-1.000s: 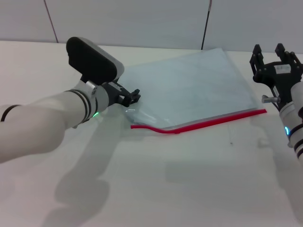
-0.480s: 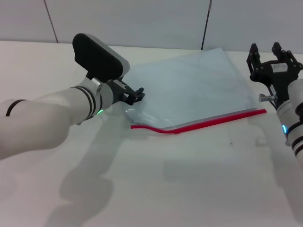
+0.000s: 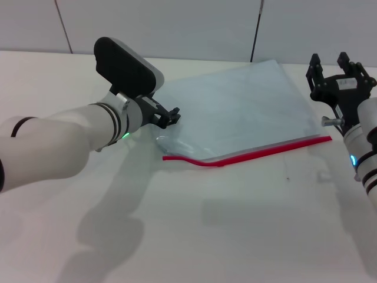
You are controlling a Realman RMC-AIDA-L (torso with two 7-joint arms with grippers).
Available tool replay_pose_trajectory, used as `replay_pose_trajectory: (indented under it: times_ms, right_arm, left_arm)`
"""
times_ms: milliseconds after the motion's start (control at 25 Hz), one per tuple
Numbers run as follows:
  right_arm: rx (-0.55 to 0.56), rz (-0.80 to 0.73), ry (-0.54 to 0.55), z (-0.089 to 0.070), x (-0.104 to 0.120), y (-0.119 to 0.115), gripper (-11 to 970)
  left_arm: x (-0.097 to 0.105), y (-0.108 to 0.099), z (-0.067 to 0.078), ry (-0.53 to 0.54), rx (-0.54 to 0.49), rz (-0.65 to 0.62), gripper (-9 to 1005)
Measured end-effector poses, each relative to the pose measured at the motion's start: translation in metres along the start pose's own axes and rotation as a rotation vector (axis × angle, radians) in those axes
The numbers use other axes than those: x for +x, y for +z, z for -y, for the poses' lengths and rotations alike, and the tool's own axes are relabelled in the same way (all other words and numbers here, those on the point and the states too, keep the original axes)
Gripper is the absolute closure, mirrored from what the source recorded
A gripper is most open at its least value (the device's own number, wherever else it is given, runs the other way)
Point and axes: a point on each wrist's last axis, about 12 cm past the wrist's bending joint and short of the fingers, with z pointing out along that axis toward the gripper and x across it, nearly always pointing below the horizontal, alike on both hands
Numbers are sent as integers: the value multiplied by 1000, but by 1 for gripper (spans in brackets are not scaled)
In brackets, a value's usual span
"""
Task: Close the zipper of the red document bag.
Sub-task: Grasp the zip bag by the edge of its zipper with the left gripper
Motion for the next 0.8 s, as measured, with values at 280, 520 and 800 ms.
replay_pose_trajectory:
  times_ms: [280, 520, 800]
  right_arm:
    - [0, 0, 0, 0, 0, 0, 418]
    - [0, 0, 0, 0, 0, 0, 418]
    - [-4, -20, -3, 0, 3, 0, 418]
  left_arm:
    - [2, 0, 0, -6, -1, -3, 248]
    - [1, 0, 1, -1, 1, -2, 248]
    - [-3, 0, 8, 56, 35, -8, 248]
